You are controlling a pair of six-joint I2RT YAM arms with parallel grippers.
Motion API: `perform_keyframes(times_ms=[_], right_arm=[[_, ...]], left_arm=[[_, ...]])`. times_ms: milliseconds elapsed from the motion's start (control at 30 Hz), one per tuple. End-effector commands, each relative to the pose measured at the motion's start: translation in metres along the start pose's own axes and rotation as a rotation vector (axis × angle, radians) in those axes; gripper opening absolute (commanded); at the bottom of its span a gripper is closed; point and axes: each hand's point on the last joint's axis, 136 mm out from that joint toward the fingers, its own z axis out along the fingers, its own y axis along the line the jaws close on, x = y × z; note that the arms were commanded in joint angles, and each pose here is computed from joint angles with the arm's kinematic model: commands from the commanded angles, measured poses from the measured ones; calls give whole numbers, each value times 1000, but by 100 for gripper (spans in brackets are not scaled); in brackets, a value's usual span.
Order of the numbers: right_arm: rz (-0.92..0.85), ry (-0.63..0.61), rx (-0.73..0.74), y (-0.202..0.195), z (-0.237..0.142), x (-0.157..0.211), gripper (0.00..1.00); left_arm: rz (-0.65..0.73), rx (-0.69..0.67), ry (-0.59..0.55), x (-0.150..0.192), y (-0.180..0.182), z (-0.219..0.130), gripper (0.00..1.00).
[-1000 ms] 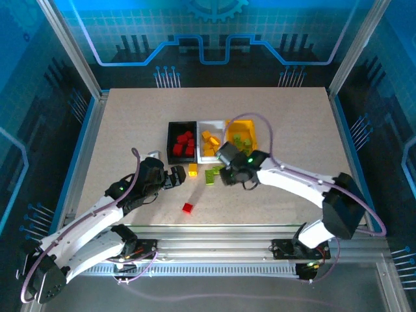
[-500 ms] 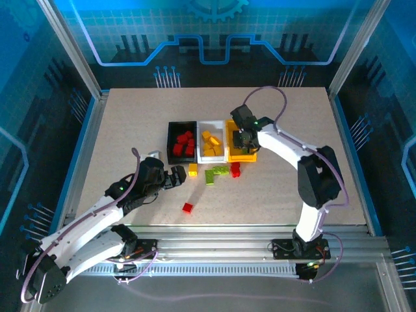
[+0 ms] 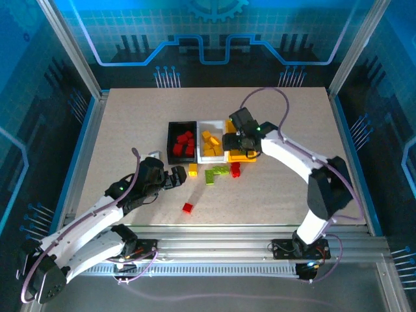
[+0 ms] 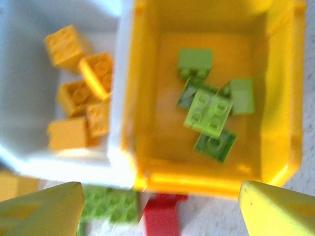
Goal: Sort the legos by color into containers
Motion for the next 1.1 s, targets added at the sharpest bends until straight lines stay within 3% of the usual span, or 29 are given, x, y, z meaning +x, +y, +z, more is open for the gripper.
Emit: perform_keyframes(times_ms=[0, 167, 400, 800, 1067], right_arm=[[-20, 40, -33, 7, -3, 36, 85], [-22, 117, -12, 2, 19, 77, 85], [-11, 154, 30, -7, 45, 86, 78], [-8, 199, 67, -19, 74, 90, 54], [-31, 169, 18, -14, 57, 87, 33]], left_arm=[[-12, -11, 3, 1, 5, 0, 99], [-15, -20, 5, 2, 8, 2, 99], [-17, -24, 13, 3, 9, 1, 99], [-19, -22, 13, 2, 7, 0, 99], [-11, -28, 23, 2, 6, 1, 99]])
